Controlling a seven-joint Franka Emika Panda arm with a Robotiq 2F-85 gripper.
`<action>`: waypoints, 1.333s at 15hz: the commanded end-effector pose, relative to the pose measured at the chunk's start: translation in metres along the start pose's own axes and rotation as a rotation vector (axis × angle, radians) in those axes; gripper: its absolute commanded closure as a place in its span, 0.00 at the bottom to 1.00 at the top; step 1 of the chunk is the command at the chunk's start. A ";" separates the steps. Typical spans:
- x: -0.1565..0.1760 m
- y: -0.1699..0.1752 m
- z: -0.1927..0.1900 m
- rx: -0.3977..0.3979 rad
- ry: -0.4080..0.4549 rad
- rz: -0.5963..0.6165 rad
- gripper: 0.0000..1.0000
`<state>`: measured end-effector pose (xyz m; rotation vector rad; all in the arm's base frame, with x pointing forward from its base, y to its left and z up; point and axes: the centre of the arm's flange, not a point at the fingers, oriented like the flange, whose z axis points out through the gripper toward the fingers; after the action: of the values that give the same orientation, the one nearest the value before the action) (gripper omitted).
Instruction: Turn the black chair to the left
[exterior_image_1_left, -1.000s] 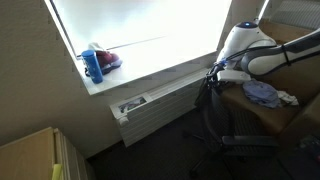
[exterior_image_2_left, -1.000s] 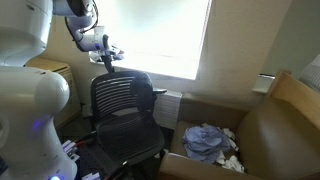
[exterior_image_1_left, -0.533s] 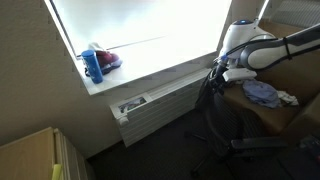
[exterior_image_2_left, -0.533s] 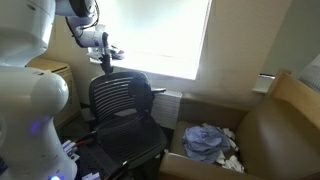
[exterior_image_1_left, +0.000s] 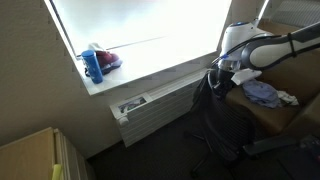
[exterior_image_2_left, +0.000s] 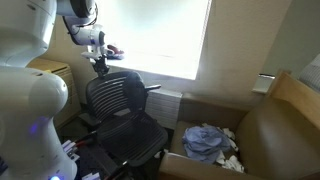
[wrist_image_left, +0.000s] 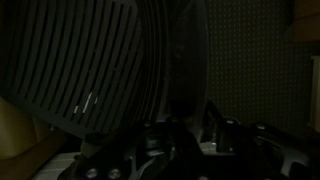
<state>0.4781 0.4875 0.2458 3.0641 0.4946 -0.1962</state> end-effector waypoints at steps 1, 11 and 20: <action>0.000 0.030 -0.023 -0.029 -0.141 -0.127 0.93; -0.022 0.098 -0.058 -0.180 -0.351 -0.061 0.59; -0.002 0.048 -0.046 0.049 -0.084 -0.073 0.05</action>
<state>0.4968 0.4438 0.2919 3.0728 0.6064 -0.3409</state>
